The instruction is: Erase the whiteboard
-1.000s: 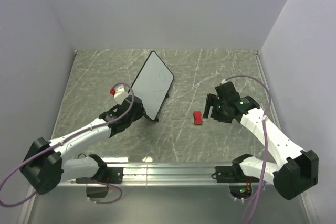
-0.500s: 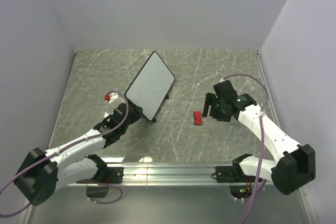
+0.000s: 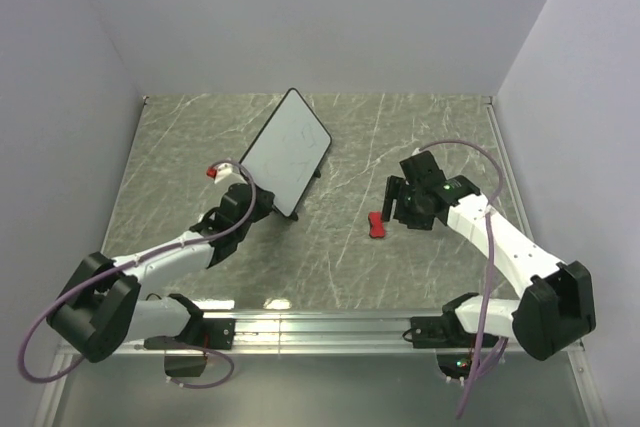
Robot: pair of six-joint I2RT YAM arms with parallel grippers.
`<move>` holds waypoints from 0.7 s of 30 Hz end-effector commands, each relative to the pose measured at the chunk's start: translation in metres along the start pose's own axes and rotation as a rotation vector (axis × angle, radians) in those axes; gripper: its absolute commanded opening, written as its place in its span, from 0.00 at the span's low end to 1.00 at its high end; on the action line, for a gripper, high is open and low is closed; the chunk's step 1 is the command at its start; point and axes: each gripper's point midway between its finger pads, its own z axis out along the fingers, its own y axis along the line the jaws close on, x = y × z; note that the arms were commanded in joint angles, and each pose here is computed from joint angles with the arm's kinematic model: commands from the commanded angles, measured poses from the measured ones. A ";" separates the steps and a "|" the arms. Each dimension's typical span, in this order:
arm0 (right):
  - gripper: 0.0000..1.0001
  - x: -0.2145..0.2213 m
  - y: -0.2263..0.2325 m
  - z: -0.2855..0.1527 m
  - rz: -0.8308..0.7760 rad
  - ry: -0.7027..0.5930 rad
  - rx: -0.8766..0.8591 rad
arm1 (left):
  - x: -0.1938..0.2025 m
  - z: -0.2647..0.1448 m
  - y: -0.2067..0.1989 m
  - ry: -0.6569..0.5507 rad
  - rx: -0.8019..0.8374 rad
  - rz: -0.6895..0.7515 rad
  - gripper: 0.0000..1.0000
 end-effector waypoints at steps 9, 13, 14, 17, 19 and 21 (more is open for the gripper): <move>0.58 -0.008 0.026 0.034 0.018 0.028 -0.027 | -0.051 -0.022 -0.027 -0.048 0.024 0.160 0.00; 0.54 0.002 0.021 0.058 -0.005 0.057 0.064 | -0.059 -0.035 -0.026 -0.026 0.012 0.209 0.00; 0.54 0.001 0.021 0.063 -0.009 0.056 0.077 | -0.062 -0.038 -0.028 -0.028 0.014 0.212 0.00; 0.56 -0.002 0.017 0.077 -0.019 0.054 0.145 | -0.065 -0.049 -0.026 -0.021 0.009 0.220 0.00; 0.59 -0.007 0.015 0.086 -0.021 0.048 0.184 | -0.066 -0.054 -0.026 -0.012 0.018 0.223 0.01; 0.60 -0.011 0.017 0.090 -0.023 0.038 0.187 | -0.067 -0.057 -0.027 -0.003 0.023 0.231 0.00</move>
